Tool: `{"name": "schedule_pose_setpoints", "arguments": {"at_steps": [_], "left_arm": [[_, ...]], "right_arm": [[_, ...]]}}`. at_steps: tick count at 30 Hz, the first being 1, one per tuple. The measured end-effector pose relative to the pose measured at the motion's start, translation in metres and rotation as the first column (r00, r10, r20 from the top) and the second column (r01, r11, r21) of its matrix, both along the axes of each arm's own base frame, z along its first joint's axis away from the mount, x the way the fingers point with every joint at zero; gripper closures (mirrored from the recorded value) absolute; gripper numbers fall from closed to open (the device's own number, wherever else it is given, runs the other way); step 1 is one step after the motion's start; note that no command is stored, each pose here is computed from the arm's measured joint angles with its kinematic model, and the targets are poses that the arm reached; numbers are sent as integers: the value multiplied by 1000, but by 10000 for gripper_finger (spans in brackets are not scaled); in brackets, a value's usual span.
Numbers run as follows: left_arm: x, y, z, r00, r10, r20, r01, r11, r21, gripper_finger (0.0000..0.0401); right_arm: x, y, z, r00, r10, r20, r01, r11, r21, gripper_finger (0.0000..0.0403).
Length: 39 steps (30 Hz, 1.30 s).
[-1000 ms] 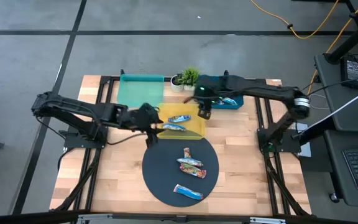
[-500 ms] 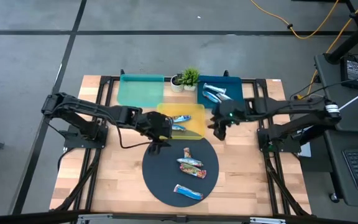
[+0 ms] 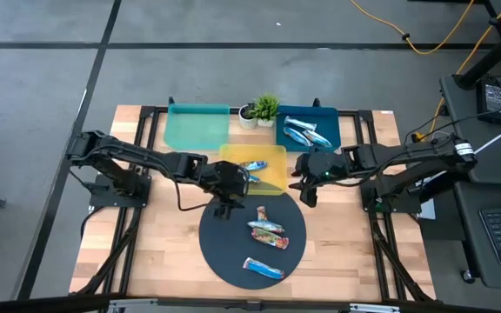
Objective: Pick and place Granola Bars by type
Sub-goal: Put the red granola bar into the green bin
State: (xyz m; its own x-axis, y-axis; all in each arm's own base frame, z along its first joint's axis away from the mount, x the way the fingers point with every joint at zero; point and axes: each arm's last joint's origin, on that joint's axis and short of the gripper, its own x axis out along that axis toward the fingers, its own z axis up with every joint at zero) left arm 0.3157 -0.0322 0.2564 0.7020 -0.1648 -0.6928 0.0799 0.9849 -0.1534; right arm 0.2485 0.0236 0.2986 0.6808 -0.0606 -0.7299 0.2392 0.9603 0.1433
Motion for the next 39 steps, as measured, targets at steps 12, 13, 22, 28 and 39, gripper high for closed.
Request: {"name": "schedule_pose_setpoints", "arguments": {"at_steps": [12, 13, 22, 28, 39], "left_arm": [[23, -20, -53, 984, 29, -176, -52, 990, -130, 192], [26, -23, -56, 984, 28, -174, -52, 989, -137, 181], [42, -39, -83, 989, 23, -149, -47, 986, -162, 111], [46, -39, -93, 986, 53, -159, -78, 985, -153, 107], [48, -38, -103, 986, 45, -163, -59, 995, -78, 107]], "right_arm": [[0, 2, 0, 988, 155, -14, -156, 986, -63, 212], [0, 2, 0, 986, 164, -15, -165, 984, -72, 212], [0, 2, 0, 985, 171, -17, -172, 982, -78, 212], [0, 2, 0, 983, 183, -16, -183, 981, -66, 212], [0, 2, 0, 983, 182, -17, -183, 981, -64, 212]]}}
